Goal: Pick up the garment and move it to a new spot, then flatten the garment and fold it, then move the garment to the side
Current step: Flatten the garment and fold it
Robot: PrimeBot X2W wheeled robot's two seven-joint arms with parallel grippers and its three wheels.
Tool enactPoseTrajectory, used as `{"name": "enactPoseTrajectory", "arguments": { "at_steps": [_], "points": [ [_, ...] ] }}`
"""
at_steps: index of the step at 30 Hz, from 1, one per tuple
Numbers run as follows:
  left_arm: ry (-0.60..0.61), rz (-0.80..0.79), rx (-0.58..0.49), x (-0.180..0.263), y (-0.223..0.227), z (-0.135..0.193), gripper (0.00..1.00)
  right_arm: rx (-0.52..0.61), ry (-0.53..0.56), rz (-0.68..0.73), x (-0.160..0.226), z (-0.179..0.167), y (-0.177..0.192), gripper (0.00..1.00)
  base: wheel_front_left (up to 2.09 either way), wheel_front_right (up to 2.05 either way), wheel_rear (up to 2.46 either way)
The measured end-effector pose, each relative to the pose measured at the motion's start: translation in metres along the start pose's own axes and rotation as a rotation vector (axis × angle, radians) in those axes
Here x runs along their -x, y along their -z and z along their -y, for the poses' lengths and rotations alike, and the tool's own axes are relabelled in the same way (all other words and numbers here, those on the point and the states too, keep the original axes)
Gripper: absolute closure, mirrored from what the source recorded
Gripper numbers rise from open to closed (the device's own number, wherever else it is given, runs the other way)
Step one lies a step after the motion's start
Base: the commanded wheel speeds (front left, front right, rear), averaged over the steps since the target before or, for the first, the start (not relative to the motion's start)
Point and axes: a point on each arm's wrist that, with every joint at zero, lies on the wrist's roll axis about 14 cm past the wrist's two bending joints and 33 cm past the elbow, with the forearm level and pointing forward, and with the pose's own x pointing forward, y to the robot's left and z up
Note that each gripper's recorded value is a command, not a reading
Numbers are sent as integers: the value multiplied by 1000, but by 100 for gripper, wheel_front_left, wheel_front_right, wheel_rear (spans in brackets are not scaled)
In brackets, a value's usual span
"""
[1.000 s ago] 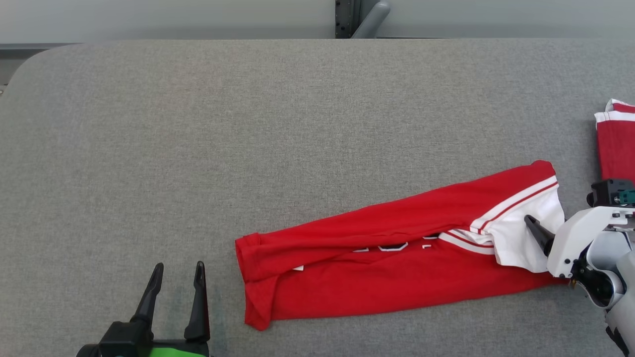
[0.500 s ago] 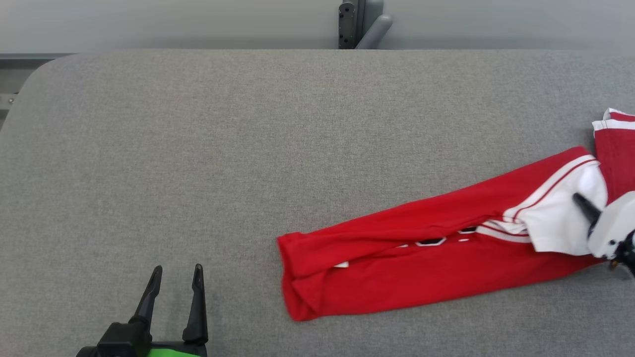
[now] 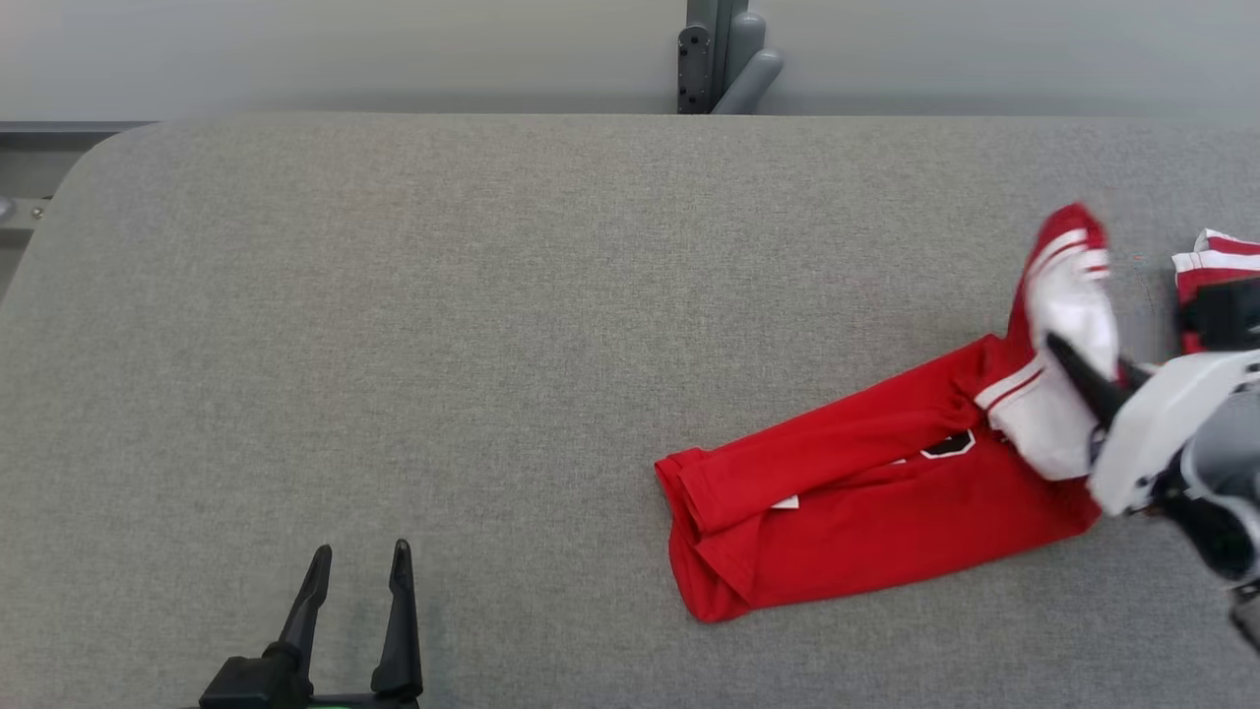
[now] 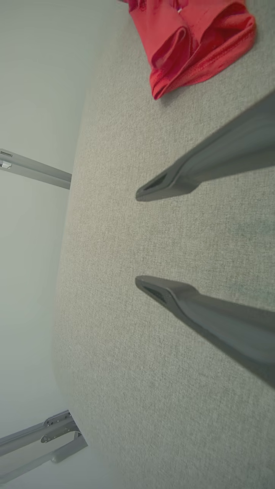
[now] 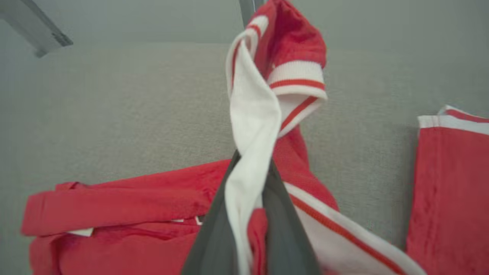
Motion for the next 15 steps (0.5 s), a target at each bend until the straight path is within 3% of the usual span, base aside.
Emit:
{"name": "enactPoseTrajectory", "arguments": {
  "at_steps": [6,9,15],
  "points": [
    [10,-17,8,-3,5,5,0,11,-265,-76,-9,-114,42,100,0,0,0],
    [18,-27,10,-5,8,9,0,-14,-348,-105,-13,-158,58,100,0,0,0],
    [5,-25,12,-4,8,6,0,-46,-401,-159,-18,-201,86,100,0,0,0]
  ]
}}
